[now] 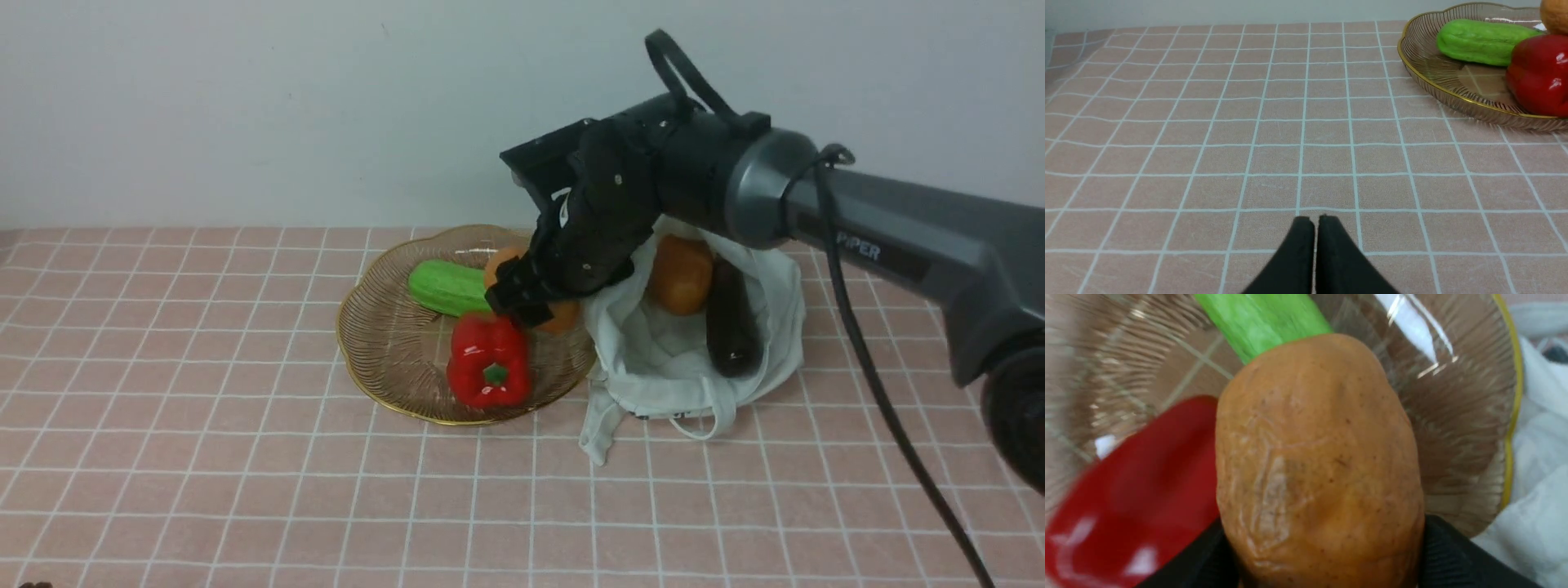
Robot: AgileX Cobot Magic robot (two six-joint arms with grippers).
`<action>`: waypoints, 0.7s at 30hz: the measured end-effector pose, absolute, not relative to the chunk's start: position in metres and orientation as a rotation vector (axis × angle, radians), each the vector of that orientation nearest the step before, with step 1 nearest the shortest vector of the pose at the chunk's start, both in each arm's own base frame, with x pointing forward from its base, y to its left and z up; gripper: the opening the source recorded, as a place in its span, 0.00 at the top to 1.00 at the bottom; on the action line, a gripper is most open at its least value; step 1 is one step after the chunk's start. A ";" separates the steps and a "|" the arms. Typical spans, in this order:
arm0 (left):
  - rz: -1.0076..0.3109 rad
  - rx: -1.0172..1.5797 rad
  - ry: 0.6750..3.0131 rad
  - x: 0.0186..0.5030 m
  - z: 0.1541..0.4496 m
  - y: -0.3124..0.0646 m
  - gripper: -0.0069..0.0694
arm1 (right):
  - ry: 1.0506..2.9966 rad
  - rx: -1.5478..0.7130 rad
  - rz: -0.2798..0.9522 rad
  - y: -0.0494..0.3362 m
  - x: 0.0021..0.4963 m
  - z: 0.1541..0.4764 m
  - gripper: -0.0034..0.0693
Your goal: Take vegetables from bag on pink coffee tablecloth place on plate.
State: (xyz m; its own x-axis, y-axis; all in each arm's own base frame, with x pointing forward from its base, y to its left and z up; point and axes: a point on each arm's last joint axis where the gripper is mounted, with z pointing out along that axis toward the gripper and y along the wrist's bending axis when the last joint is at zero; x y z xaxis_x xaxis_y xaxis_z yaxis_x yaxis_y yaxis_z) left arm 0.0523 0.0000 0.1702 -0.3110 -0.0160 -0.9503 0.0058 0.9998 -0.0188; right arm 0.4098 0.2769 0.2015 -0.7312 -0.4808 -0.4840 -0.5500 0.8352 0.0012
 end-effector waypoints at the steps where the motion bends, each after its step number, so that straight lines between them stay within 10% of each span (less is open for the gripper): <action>1: -0.022 -0.007 1.887 0.052 0.170 0.000 0.92 | 2.543 -0.761 0.199 0.277 0.410 0.200 0.27; 11: -0.022 -0.007 1.887 0.052 0.170 0.000 0.92 | 2.594 -0.734 0.255 0.282 0.410 0.212 0.01; 21: -0.022 -0.007 1.887 0.052 0.170 0.000 0.92 | 2.409 -0.706 0.261 0.273 0.404 0.338 0.10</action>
